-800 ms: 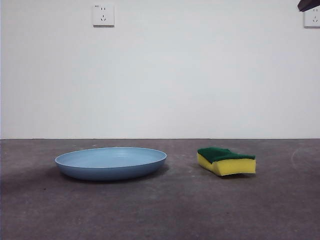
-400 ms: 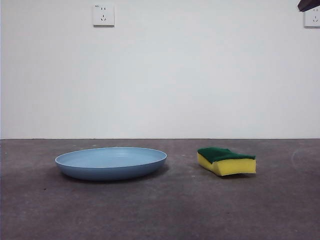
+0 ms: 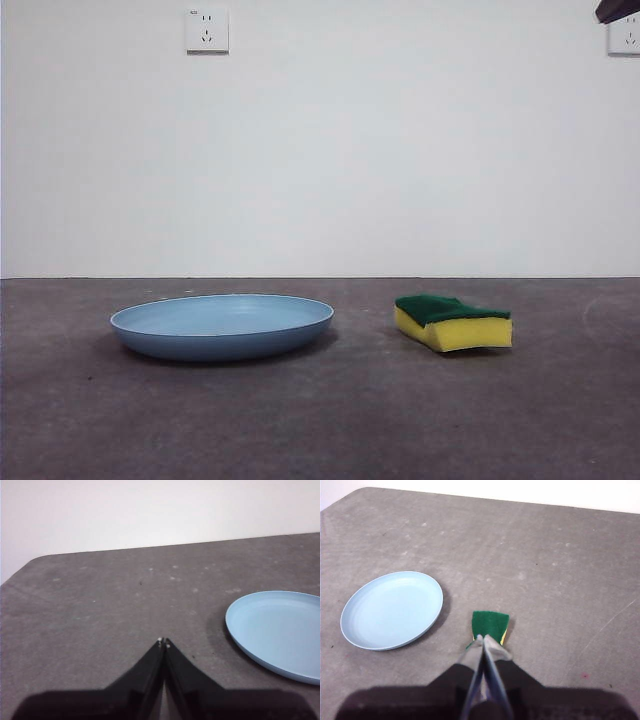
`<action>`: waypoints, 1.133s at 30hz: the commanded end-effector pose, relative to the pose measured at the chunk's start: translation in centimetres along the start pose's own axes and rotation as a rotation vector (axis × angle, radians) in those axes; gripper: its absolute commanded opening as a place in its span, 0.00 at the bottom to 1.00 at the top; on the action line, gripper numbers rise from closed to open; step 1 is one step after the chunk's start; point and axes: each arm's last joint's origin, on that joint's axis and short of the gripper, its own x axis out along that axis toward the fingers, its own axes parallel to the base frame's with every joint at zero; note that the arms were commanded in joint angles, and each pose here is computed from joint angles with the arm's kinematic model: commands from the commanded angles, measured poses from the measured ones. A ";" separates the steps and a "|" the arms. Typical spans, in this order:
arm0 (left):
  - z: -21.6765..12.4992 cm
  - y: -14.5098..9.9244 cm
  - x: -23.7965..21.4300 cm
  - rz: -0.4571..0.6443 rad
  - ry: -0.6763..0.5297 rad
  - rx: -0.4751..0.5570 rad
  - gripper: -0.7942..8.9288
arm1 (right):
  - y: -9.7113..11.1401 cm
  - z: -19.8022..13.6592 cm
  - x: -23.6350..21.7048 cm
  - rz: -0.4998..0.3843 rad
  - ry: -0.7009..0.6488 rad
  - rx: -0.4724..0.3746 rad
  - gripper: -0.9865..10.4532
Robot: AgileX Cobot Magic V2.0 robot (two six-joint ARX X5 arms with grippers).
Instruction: Pick up the plate,pick up the cloth,clean the plate with the cloth
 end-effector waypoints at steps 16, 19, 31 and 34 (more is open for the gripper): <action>-1.5 0.5 -0.1 0.037 0.090 -0.018 0.08 | 0.0 -0.1 0.1 -0.003 -0.001 0.010 0.09; -1.5 0.5 -0.1 0.037 0.090 -0.018 0.08 | 0.0 -0.1 0.1 -0.003 -0.001 0.010 0.09; -1.5 0.5 -0.1 0.037 0.090 -0.018 0.08 | 0.0 -0.1 0.1 -0.003 -0.001 0.010 0.09; -1.5 0.5 -0.1 0.037 0.090 -0.018 0.08 | 0.0 -0.1 0.1 -0.003 -0.001 0.010 0.09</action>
